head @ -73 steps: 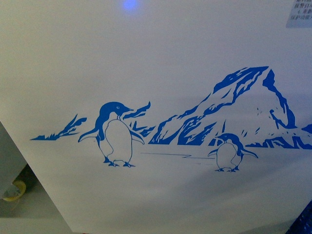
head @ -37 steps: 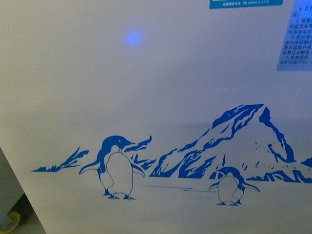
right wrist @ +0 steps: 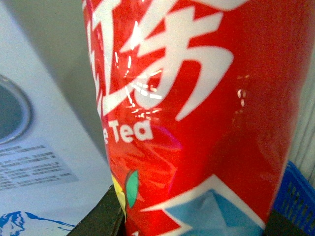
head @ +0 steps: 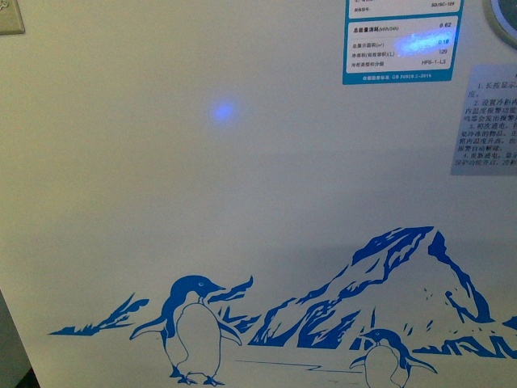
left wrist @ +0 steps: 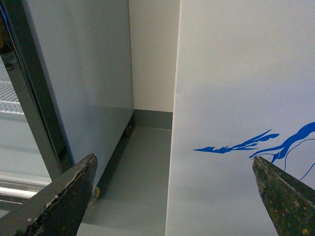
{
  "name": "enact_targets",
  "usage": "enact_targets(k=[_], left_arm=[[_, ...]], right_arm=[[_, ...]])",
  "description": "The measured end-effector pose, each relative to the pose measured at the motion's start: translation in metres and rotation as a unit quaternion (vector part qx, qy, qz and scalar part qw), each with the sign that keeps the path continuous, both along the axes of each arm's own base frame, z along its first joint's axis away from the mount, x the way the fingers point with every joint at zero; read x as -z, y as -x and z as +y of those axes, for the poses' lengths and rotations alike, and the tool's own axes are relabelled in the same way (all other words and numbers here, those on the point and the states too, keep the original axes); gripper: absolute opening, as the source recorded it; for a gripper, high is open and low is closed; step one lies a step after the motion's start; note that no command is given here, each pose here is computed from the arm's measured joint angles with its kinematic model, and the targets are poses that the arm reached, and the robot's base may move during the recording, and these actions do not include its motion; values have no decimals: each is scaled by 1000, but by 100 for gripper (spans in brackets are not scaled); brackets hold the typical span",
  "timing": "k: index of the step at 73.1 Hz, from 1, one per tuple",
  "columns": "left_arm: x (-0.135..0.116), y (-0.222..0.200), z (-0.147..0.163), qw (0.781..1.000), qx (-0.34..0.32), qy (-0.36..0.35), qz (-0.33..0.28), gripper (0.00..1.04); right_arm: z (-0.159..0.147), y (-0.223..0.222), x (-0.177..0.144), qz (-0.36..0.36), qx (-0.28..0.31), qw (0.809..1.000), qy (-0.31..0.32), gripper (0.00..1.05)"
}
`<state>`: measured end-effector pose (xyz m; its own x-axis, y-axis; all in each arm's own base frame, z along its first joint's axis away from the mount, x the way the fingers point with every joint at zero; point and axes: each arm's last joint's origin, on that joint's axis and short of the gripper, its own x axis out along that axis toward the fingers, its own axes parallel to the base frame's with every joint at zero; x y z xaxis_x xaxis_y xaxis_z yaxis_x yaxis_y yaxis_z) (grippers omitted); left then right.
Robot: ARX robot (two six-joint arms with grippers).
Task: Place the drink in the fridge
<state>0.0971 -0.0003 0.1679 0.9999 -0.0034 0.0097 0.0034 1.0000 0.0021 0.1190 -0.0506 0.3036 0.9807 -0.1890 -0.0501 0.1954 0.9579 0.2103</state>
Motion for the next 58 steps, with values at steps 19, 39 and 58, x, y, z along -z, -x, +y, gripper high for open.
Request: enact_targets(k=[19,39,58], left_arm=[[0,0,0,1000,0,0,0,97],[0,0,0,1000,0,0,0,97],[0,0,0,1000,0,0,0,97]], right_arm=[[35,17,2,-29,38,998,37,37],[55,17,10,-48,65,995,60,37],[57,16,15,-57,67,993,83,37]])
